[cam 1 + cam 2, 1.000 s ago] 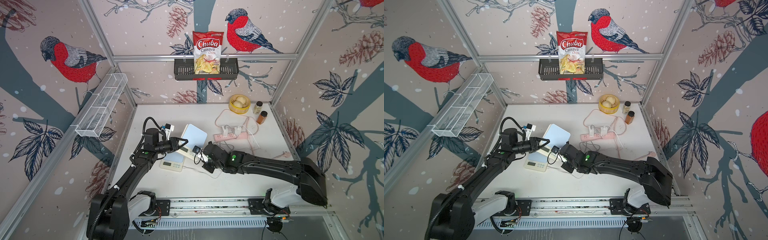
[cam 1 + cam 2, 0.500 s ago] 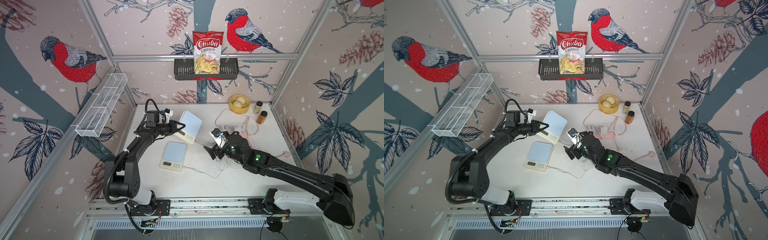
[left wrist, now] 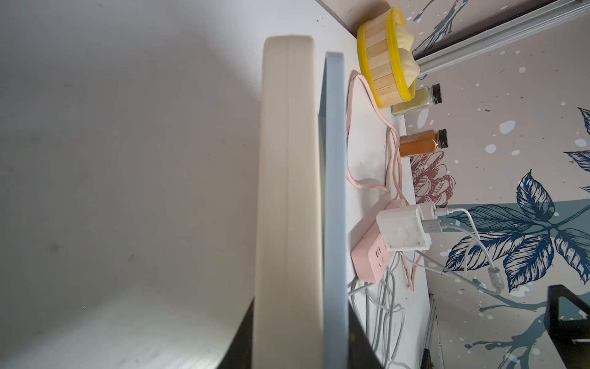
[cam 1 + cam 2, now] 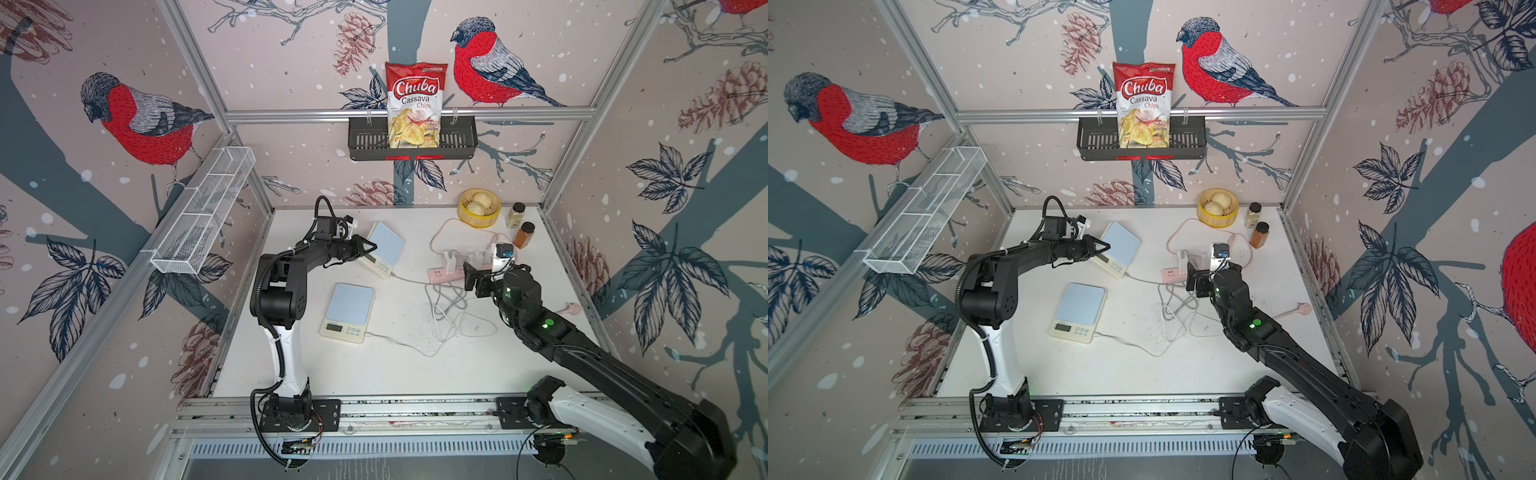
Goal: Charge the electronic scale
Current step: Place the electronic scale at the center of the board.
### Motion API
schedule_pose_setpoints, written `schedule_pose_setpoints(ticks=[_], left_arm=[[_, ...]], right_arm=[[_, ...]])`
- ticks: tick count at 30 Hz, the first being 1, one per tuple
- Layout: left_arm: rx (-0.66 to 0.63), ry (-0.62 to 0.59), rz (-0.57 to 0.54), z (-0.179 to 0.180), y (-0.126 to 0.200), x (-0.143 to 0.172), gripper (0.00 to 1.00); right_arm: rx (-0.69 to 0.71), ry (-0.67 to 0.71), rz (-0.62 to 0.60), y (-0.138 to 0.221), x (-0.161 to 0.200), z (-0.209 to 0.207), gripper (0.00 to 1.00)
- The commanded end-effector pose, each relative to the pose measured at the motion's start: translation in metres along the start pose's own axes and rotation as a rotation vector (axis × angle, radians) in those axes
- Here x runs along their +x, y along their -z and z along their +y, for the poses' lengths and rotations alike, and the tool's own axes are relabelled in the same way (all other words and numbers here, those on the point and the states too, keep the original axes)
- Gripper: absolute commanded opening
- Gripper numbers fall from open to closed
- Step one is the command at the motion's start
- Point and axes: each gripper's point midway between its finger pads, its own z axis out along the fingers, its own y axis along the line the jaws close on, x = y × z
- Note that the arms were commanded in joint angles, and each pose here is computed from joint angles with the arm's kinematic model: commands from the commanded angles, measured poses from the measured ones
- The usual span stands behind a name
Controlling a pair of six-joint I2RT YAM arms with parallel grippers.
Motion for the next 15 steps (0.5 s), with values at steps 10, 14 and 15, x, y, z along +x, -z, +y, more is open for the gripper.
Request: schedule_pose_setpoints(ticks=[10,14,15], left_arm=[[-0.302,-0.178,-0.084,0.028,0.027,-0.021,0.96],[-0.416,-0.28,-0.155,0.016,0.055,-0.047,0.98],[-0.447,-0.309,-0.182,0.012,0.063,-0.055,0.98]], right_arm=[[0.111,-0.123,-0.046,-0.004,0.017,-0.045,1.0],[0.206,-0.099,-0.098,-0.003,0.026,-0.075,0.99],[0.239,-0.095,-0.116,-0.002,0.028,-0.086,0.99]])
